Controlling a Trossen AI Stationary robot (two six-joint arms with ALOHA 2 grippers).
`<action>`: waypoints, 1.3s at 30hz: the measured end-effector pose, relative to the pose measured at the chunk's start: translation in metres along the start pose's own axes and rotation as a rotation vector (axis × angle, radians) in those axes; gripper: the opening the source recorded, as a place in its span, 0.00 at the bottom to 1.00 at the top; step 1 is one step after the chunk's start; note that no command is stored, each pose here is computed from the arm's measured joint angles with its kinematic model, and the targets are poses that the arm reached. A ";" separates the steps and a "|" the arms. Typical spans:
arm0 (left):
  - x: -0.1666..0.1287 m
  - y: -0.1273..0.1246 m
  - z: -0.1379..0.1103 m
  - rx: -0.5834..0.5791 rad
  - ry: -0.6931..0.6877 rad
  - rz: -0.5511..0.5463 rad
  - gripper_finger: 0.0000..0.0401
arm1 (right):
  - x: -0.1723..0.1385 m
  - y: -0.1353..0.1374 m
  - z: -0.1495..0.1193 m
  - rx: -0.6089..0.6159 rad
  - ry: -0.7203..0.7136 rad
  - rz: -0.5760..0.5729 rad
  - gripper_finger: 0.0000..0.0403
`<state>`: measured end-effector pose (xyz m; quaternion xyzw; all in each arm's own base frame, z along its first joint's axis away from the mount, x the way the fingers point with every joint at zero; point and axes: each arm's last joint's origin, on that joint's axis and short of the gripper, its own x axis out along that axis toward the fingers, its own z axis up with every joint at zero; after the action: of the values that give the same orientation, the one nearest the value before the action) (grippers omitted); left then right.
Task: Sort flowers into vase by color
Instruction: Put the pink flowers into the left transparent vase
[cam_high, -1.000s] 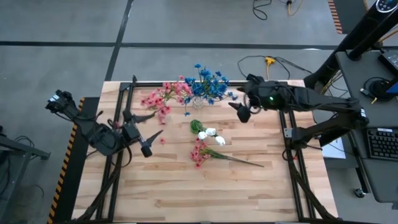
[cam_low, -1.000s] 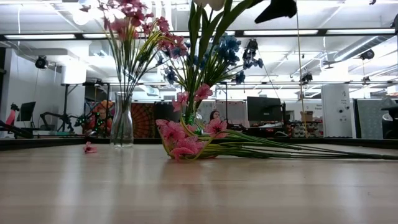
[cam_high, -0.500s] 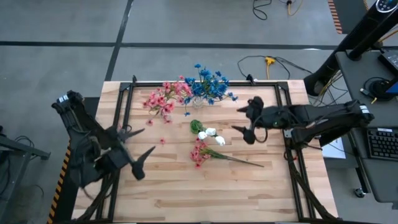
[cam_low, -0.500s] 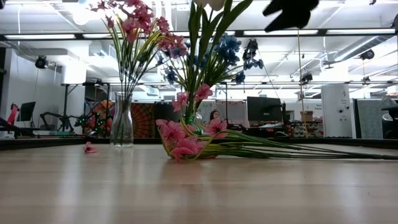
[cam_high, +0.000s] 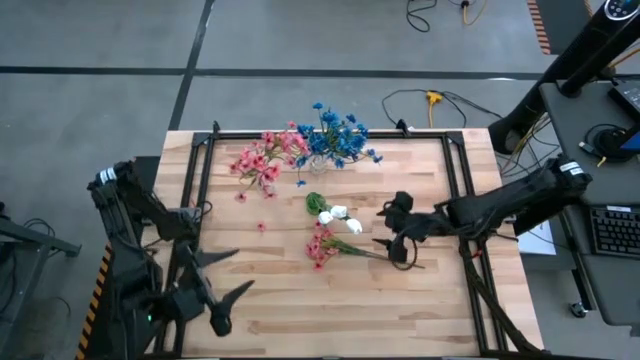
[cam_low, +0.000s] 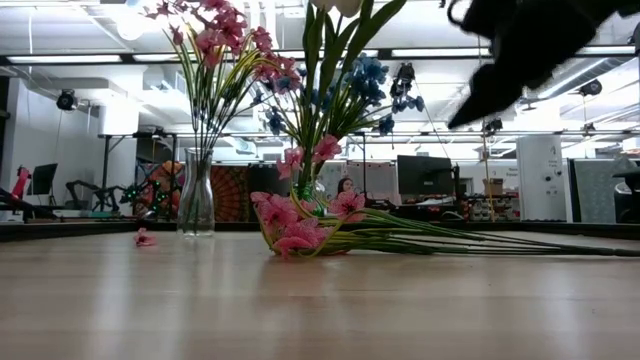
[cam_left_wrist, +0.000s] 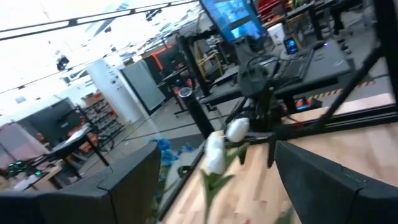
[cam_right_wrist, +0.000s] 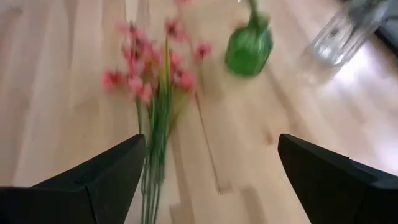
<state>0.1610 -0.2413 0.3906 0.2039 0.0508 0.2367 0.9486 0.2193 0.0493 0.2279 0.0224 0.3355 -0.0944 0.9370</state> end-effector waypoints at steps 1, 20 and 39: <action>-0.002 -0.004 -0.002 -0.007 -0.003 -0.007 0.74 | 0.006 0.002 -0.006 -0.006 0.019 -0.002 0.89; -0.024 -0.085 -0.061 -0.116 -0.021 -0.094 0.74 | 0.099 0.064 -0.052 -0.083 0.142 -0.044 0.78; -0.025 -0.112 -0.081 -0.192 -0.019 -0.075 0.74 | 0.104 0.063 -0.056 -0.075 0.145 -0.088 0.32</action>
<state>0.1714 -0.3134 0.2704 0.1122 0.0262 0.2028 0.9724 0.2751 0.1000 0.1174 -0.0206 0.4066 -0.1210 0.9053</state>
